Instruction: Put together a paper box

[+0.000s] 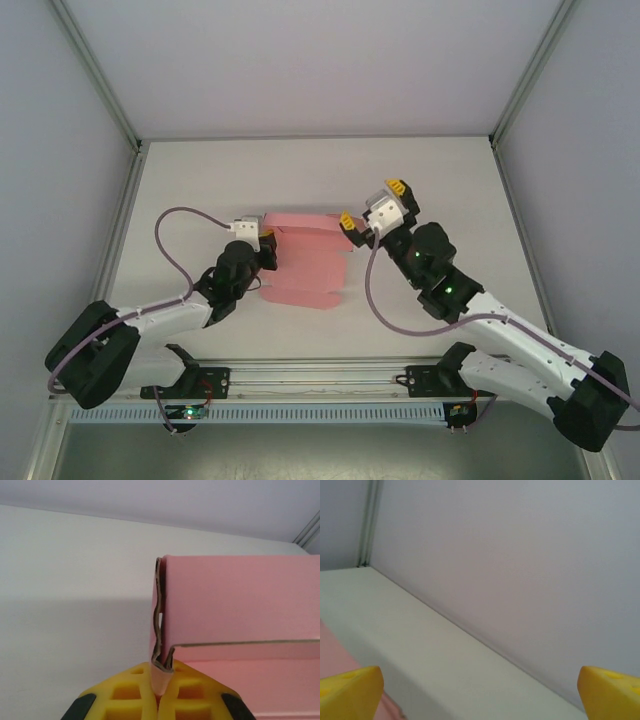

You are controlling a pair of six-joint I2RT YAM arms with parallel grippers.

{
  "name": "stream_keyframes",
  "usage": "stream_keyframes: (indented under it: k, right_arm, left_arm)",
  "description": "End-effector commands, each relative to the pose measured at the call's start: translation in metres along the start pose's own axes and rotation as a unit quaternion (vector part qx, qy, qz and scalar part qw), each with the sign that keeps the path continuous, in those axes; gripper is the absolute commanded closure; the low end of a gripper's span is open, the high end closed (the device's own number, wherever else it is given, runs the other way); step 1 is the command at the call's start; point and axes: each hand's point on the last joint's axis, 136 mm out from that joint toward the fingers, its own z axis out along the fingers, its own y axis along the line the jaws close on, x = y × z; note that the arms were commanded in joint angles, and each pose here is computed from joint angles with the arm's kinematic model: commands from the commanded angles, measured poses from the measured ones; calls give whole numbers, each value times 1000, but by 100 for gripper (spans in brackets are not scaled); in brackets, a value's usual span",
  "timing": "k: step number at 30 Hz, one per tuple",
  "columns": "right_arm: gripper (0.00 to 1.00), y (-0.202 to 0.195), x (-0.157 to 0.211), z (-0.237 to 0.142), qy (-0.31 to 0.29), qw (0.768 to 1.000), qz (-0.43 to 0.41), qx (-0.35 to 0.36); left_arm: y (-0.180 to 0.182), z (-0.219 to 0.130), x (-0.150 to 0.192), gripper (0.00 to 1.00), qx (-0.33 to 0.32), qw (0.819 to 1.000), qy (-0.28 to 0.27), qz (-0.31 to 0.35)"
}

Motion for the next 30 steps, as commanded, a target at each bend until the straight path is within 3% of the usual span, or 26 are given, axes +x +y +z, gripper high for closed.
stream_keyframes:
  k: [1,9,20,30]
  right_arm:
    - [2,-3,15,9,44,998,48,-6]
    - [2,20,28,21,65,995,36,-70]
    - [2,36,57,32,123,987,0,-101]
    - [2,60,73,34,135,979,24,-149]
  left_arm:
    - [5,-5,-2,100,-4,1000,0,-19]
    - [1,0,0,100,5,1000,13,-17]
    - [-4,6,1,100,15,999,14,-28]
    - [-9,6,-4,100,27,999,9,-38]
